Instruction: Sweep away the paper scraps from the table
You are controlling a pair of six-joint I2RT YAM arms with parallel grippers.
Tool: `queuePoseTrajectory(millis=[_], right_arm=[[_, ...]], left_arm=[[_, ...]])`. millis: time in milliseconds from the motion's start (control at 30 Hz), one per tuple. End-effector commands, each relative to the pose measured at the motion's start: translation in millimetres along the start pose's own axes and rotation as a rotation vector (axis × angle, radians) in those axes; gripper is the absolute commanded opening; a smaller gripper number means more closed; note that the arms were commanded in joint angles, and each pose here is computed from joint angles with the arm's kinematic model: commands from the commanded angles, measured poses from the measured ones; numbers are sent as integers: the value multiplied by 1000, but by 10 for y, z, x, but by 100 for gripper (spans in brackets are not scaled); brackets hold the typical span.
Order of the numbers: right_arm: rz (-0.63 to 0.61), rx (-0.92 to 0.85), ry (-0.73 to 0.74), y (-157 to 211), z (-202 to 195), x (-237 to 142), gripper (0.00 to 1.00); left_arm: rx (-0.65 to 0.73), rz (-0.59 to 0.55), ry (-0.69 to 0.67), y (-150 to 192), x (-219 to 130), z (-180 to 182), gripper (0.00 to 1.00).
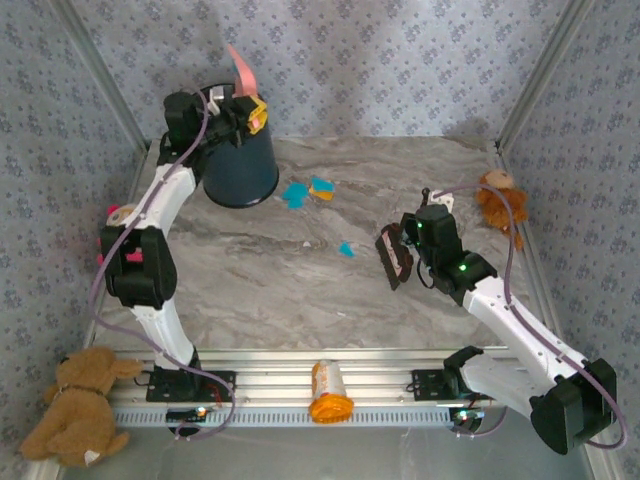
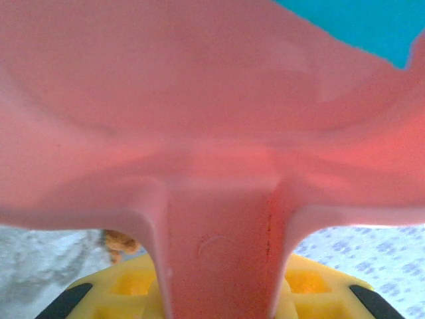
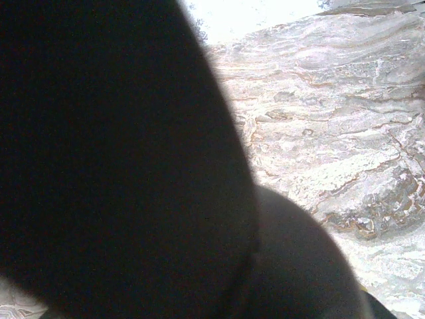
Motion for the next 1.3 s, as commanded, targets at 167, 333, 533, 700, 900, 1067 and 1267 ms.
queuePoseTrajectory(millis=[167,333,533,700,900,1067,1267], right_arm=[[-33,18,-47,-91,71,-39,0],[-33,15,-54,-104,92,-34,0],[-29,12,-50,-93,91,-29,0],[-25,10,-48,-80,92,-13,0],[-16,10,-46,-64,98,9,0],[-12,10,-45,-56,99,11,0],[-16,7,-40,-63,89,-10,0]], left_arm=[[123,46,14,99,-167,-223,0],[11,46,154,9,-126,-190,0],[-85,41,263,-46,-100,-211,0],[-167,34,350,-89,-103,-234,0],[-238,27,462,-129,-78,-283,0],[-258,15,486,-111,-29,-311,0],[-215,37,438,-71,17,-298,0]])
Point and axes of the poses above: each hand's point on the last joint's axis, 136 mm out from that joint toward the fingers, its own x axis out along the fingers, its own z axis along the line the jaws close on, y = z × x, the point moved 6 cm from there along -x, back along the fingers, and after that the axes turned 4 degrees about x, right-handed, at the moved point
